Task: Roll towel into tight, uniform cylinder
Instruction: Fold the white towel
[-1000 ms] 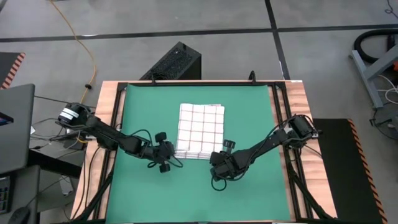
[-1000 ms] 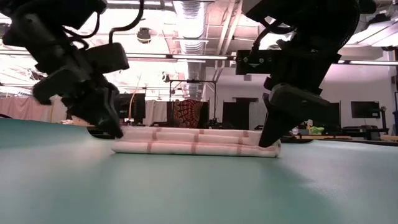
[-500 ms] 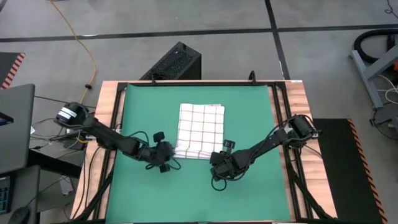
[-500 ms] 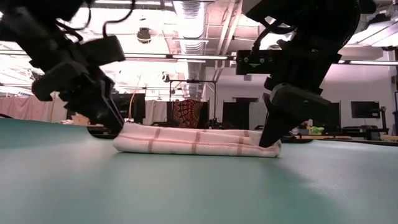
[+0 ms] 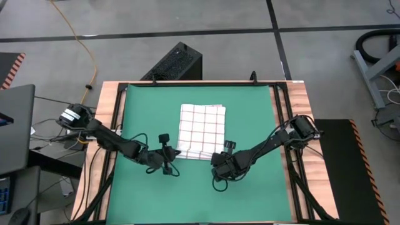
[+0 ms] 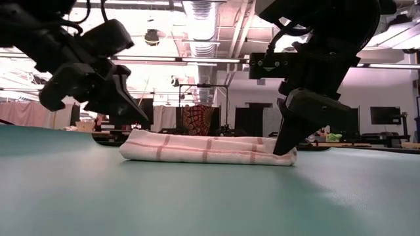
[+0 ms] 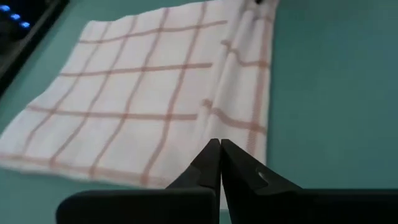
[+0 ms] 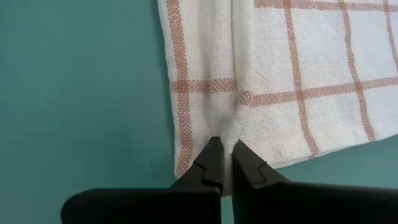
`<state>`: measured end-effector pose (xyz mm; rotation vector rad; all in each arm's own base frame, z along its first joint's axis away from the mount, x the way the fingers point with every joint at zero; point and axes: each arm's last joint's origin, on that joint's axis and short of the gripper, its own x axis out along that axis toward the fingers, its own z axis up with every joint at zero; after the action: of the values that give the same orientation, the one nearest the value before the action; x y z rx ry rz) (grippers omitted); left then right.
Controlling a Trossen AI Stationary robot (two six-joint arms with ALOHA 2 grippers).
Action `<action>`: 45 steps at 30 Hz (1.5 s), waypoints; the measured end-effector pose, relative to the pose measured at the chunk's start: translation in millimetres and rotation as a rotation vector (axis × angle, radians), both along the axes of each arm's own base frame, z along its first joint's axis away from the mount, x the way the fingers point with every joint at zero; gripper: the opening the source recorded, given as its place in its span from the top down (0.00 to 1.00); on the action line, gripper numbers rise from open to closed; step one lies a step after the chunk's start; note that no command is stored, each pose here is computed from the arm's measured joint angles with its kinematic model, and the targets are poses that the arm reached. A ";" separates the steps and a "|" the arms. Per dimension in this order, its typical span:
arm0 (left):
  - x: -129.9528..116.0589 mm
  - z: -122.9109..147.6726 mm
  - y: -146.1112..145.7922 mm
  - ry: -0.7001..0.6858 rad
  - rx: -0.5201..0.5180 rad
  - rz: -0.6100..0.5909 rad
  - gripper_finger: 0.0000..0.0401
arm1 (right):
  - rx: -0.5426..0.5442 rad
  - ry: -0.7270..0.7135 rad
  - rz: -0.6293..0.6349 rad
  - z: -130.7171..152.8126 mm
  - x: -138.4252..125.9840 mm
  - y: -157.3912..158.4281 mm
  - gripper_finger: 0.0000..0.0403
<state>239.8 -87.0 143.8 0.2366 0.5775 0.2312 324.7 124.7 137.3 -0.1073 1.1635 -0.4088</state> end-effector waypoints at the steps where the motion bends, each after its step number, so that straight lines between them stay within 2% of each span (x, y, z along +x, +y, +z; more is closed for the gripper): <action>1: 2.5 -2.0 1.1 0.002 -0.010 -0.013 1.00 | 0.000 0.000 -0.001 0.0 0.2 -0.4 0.95; 4: 8.4 -9.9 2.3 0.015 -0.027 -0.049 1.00 | 0.001 -0.001 -0.002 0.0 0.4 -0.7 0.95; 8: 12.5 -23.9 8.7 0.057 -0.007 -0.007 1.00 | 0.001 -0.001 -0.002 0.0 0.4 -0.6 0.95; 13: 14.7 -38.2 12.9 0.103 -0.032 0.020 1.00 | -0.010 -0.005 0.009 0.2 -0.4 1.7 0.94; 20: 15.0 -43.5 13.0 0.115 -0.052 0.037 1.00 | -0.117 -0.016 0.065 4.8 -4.4 10.3 0.80; 31: 14.3 -44.3 13.1 0.127 -0.050 0.034 1.00 | -0.210 -0.013 0.070 46.5 -23.1 9.9 0.59; 34: 14.3 -44.3 13.0 0.127 -0.051 0.033 1.00 | -0.272 -0.067 0.082 61.0 -30.6 13.0 0.56; 38: 14.4 -44.3 13.0 0.126 -0.052 0.032 1.00 | -0.358 -0.218 0.200 77.4 -41.8 35.6 0.55; 41: 14.9 -43.8 12.8 0.119 -0.055 0.032 1.00 | -0.415 -0.367 0.255 64.9 -52.9 51.4 0.56; 45: 14.8 -43.9 12.9 0.120 -0.056 0.032 1.00 | -0.374 -0.495 0.248 37.6 -59.7 50.7 0.58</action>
<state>254.6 -74.2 99.9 0.1882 0.7057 0.2329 265.0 175.4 174.9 -0.4466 0.5677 -0.3997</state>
